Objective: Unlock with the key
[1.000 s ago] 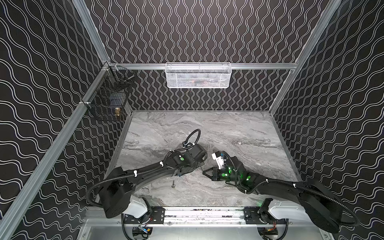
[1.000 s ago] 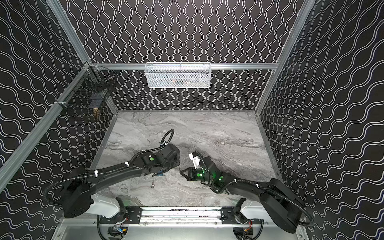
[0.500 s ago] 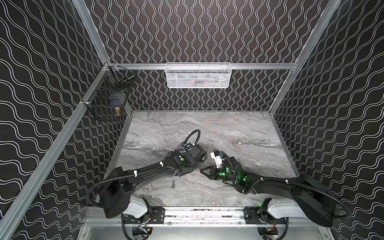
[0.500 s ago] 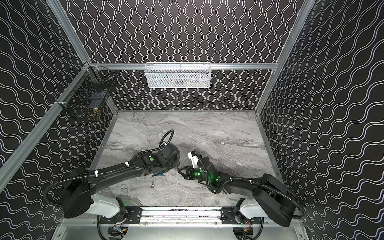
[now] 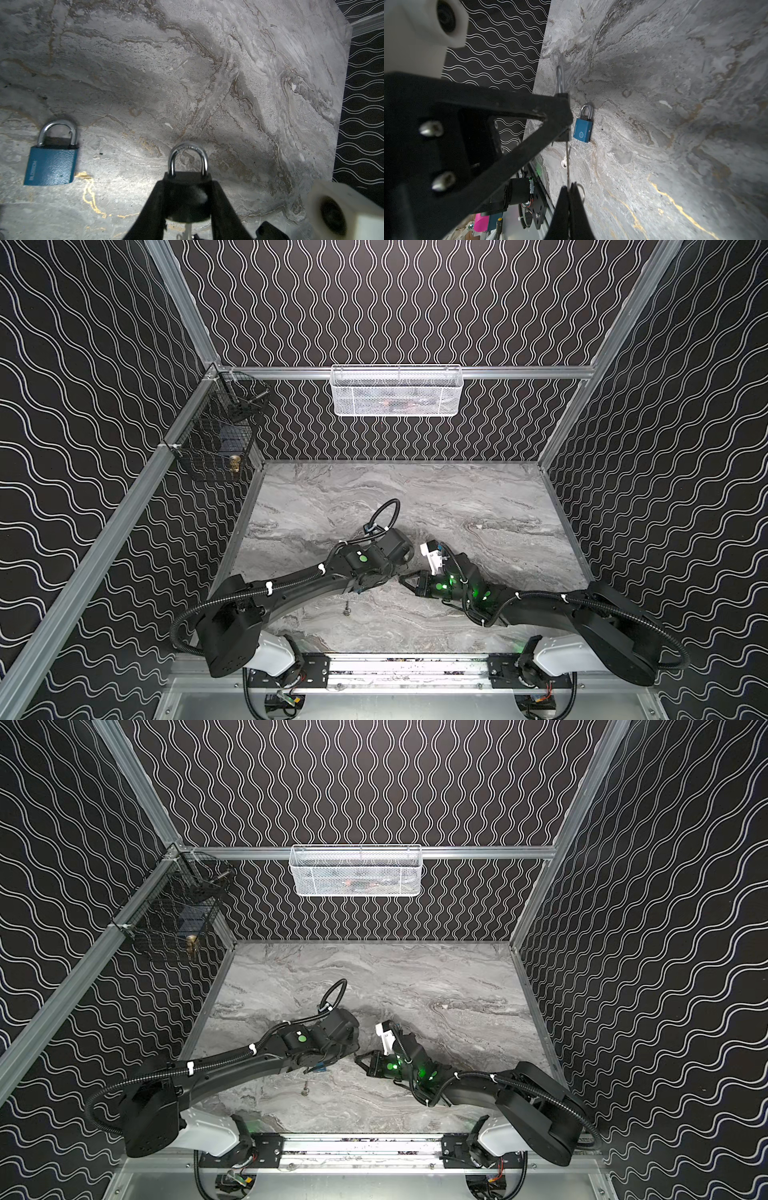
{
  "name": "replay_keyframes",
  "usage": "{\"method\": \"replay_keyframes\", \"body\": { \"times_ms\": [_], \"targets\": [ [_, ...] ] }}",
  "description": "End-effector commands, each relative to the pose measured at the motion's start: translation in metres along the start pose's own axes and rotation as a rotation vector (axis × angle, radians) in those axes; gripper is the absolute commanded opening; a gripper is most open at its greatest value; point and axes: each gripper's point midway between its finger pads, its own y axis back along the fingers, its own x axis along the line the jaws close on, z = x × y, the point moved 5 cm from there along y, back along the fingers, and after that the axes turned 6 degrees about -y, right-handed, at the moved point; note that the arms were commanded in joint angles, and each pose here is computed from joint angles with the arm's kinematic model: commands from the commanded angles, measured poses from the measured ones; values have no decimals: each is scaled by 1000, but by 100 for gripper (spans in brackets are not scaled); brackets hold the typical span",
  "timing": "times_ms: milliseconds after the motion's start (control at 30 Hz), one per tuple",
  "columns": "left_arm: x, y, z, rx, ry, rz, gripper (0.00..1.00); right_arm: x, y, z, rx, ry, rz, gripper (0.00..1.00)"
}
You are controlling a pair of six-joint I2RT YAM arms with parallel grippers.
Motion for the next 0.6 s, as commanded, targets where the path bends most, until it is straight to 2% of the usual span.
{"method": "replay_keyframes", "body": {
  "times_ms": [0, 267, 567],
  "targets": [
    [1, 2, 3, -14, 13, 10, 9, 14, -1, 8, -31, 8, 54, 0],
    [6, 2, 4, -28, -20, 46, 8, 13, -1, 15, -45, -7, 34, 0],
    [7, 2, 3, -28, 9, 41, 7, 16, 4, 21, -84, -9, 8, 0]
  ]
}}
